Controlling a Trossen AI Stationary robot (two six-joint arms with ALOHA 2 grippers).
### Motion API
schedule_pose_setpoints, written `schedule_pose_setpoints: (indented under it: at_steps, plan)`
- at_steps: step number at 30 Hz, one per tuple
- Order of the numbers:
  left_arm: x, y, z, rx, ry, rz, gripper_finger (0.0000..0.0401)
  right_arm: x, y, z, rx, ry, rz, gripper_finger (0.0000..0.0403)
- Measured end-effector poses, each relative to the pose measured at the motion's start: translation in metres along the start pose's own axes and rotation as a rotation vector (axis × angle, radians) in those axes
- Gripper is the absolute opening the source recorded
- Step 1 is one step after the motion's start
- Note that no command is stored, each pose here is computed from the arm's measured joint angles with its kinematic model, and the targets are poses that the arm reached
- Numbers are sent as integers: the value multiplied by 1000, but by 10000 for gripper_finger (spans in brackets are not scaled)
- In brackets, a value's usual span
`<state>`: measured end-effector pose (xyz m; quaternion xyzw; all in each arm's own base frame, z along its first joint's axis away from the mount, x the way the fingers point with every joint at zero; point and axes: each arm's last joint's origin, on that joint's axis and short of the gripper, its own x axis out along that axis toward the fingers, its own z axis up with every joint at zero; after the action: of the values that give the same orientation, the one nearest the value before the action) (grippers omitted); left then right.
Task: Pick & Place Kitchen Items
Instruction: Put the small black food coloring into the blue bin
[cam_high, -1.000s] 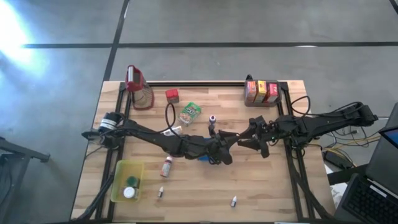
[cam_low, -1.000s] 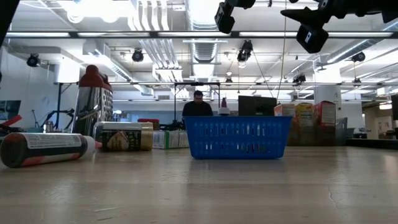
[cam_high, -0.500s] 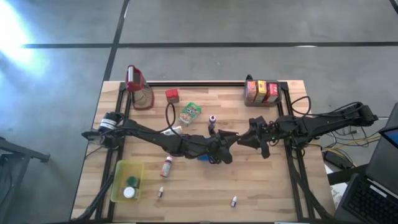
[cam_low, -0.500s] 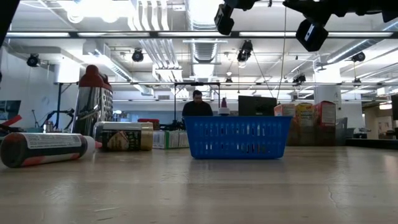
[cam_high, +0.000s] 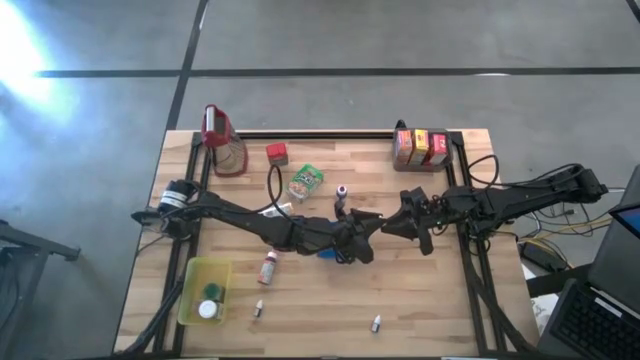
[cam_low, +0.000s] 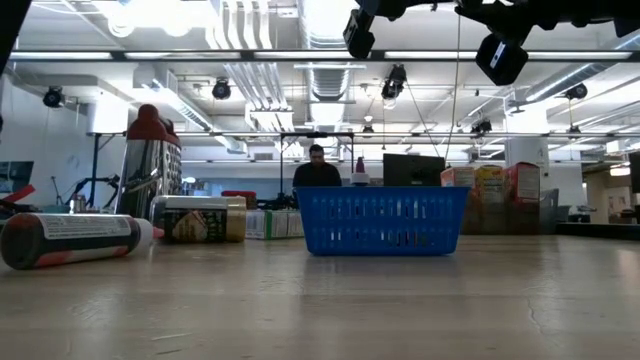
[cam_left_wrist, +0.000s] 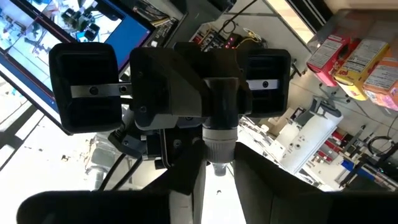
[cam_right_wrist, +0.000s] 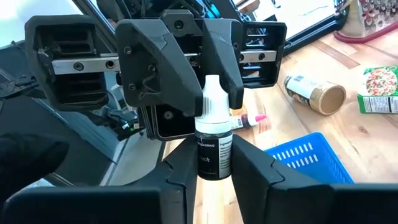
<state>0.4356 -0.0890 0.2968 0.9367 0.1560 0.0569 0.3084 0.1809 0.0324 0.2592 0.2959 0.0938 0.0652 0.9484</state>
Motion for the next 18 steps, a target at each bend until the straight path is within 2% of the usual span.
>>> schedule_pose_setpoints:
  at_steps: [8, 10, 14, 18]
  plan:
    - [0, 1, -1, -56, 21, -8, 138, 0, 1, 1, 0, -6, 7, 74]
    - [-1, 0, -1, -100, 37, -28, 153, 0, 0, 1, 0, -7, 5, 75]
    - [-3, 1, -7, -313, 80, -51, 172, 0, 0, 0, 0, 2, 0, 67]
    - [-11, 8, -25, -604, 120, -20, 181, -1, -2, -2, 0, 25, -16, 65]
